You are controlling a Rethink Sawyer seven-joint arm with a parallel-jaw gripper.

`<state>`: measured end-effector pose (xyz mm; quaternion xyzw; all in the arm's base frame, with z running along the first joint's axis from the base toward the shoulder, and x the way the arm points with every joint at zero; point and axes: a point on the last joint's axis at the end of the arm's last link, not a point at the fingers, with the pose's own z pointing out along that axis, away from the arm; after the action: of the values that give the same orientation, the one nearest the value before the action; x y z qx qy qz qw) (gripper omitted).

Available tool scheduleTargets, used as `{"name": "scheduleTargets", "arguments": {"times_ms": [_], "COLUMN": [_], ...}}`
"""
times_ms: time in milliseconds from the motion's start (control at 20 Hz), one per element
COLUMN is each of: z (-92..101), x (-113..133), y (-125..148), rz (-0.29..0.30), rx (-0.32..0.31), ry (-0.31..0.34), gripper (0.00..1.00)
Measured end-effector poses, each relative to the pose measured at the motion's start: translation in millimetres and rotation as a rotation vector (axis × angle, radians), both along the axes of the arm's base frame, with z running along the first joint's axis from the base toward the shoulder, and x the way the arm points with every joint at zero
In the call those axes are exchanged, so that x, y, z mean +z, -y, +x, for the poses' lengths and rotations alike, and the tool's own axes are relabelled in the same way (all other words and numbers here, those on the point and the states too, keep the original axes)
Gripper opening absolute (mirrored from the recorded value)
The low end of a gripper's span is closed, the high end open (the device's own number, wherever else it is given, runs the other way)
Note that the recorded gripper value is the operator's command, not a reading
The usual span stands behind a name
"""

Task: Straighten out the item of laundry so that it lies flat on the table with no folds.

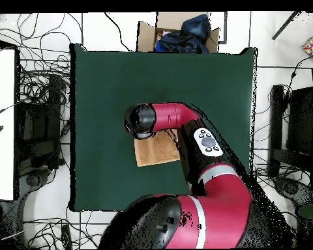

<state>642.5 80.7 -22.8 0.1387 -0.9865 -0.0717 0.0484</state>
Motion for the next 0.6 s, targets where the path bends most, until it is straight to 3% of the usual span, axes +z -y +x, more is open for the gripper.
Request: {"name": "scheduleTargets", "arguments": {"times_ms": [150,400,450,600], "z": [12.2,19.0,19.6,21.7], "x": [20,31,32,32], "y": [7,13,14,15], "rz": [-0.015,-0.023,-0.024,-0.024], "rx": [-0.003,-0.009,-0.01,-0.013], "ry": [0.033,0.052,0.054,0.058], "gripper": [0.0,0.0,1.0,1.0]}}
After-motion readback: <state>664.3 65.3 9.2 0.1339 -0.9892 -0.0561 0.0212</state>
